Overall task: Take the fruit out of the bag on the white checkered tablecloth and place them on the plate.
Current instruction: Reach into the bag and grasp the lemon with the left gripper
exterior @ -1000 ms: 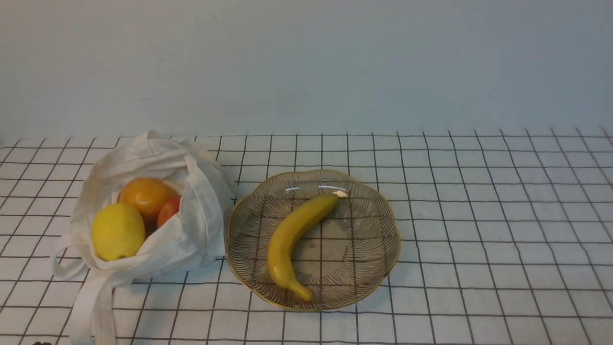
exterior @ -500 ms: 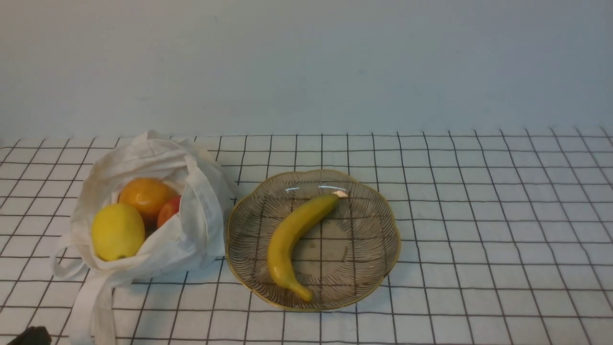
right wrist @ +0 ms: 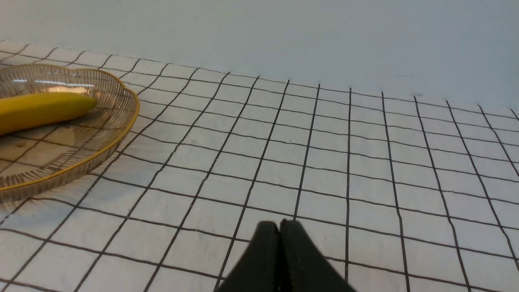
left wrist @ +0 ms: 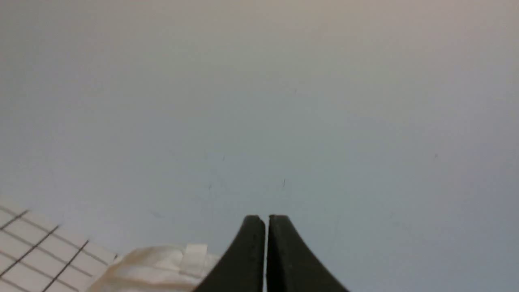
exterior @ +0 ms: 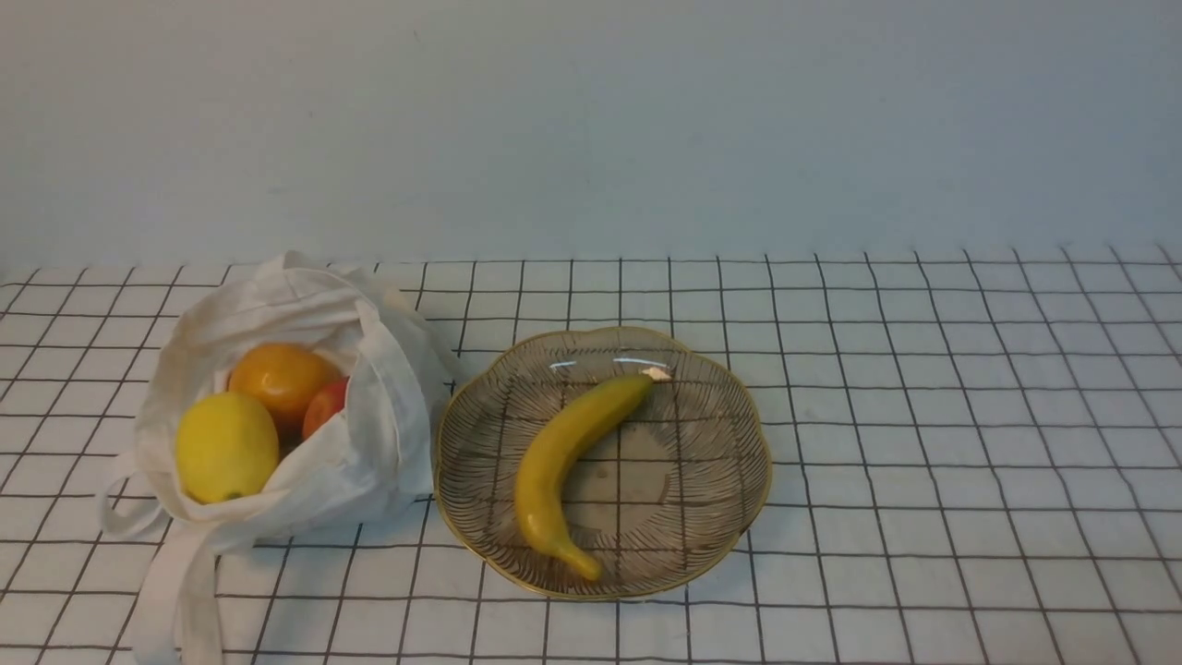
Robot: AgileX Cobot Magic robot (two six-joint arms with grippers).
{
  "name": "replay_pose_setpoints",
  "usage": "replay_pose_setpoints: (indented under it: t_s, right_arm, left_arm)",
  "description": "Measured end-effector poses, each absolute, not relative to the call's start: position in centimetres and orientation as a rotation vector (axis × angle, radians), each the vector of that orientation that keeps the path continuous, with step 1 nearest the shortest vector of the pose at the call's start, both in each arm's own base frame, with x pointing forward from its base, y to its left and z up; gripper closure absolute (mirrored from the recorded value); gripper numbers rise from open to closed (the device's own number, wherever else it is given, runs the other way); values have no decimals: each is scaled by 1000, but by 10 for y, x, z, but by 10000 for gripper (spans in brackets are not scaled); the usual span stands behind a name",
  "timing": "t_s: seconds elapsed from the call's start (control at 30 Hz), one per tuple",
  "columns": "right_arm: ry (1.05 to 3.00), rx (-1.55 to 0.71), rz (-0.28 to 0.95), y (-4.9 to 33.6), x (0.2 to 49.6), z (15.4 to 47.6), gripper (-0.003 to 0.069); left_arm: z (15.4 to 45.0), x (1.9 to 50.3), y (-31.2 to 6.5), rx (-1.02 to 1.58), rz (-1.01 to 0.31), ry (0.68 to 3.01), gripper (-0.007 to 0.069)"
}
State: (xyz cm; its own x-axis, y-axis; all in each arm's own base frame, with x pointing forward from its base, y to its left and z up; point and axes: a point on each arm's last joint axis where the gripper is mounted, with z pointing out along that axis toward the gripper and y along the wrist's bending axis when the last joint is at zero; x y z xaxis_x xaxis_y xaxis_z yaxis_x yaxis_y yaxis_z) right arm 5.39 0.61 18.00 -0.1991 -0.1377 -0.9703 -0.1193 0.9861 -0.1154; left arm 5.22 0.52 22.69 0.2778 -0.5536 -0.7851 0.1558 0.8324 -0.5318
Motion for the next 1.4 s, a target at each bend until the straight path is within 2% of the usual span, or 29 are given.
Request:
replay_pose_setpoints:
  t_s: [0.23, 0.37, 0.4, 0.5, 0.57, 0.6, 0.63, 0.7, 0.73, 0.77, 0.9, 1.07, 1.23, 1.37, 1.4]
  right_arm:
    - [1775, -190, -17, 6, 54, 180, 673]
    - [1775, -190, -17, 6, 54, 180, 673]
    - [1775, -190, -17, 6, 54, 180, 673]
    - [1775, -190, -17, 6, 54, 180, 673]
    - [1775, -190, -17, 6, 54, 180, 673]
    - [1775, -190, -17, 6, 54, 180, 673]
    - [1775, -190, -17, 6, 54, 180, 673]
    - [1775, -190, -17, 6, 54, 180, 673]
    - [1775, -190, -17, 6, 54, 180, 673]
    - [1775, -190, -17, 6, 54, 180, 673]
    - [1775, -190, -17, 6, 54, 180, 673]
    - [1775, -190, -17, 6, 54, 180, 673]
    - [1775, -190, -17, 6, 54, 180, 673]
    - [1775, -190, -17, 6, 54, 180, 673]
    - [1775, -190, -17, 6, 54, 180, 673]
  left_arm:
    - [245, 45, 15, -420, -457, 989, 633]
    - [280, 52, 12, -399, -423, 1045, 633]
    - [304, 59, 6, -310, -378, 1168, 633]
    - [324, 76, -4, -189, -331, 1370, 633]
    - [337, 96, -15, -57, -312, 1588, 633]
    - [341, 113, -24, 36, -321, 1774, 633]
    - [341, 113, -24, 36, -321, 1774, 633]
    - [340, 141, -34, 161, -352, 2064, 633]
    - [339, 143, -35, 166, -357, 2083, 633]
    - [335, 158, -37, 206, -361, 2206, 633]
    - [321, 201, -34, 144, -343, 2480, 633]
    - [311, 246, -8, -93, -286, 2653, 633]
    - [298, 276, 2, -92, -262, 2736, 619]
    - [285, 290, 3, -27, -246, 2753, 547]
    - [279, 297, 4, -21, -236, 2742, 496]
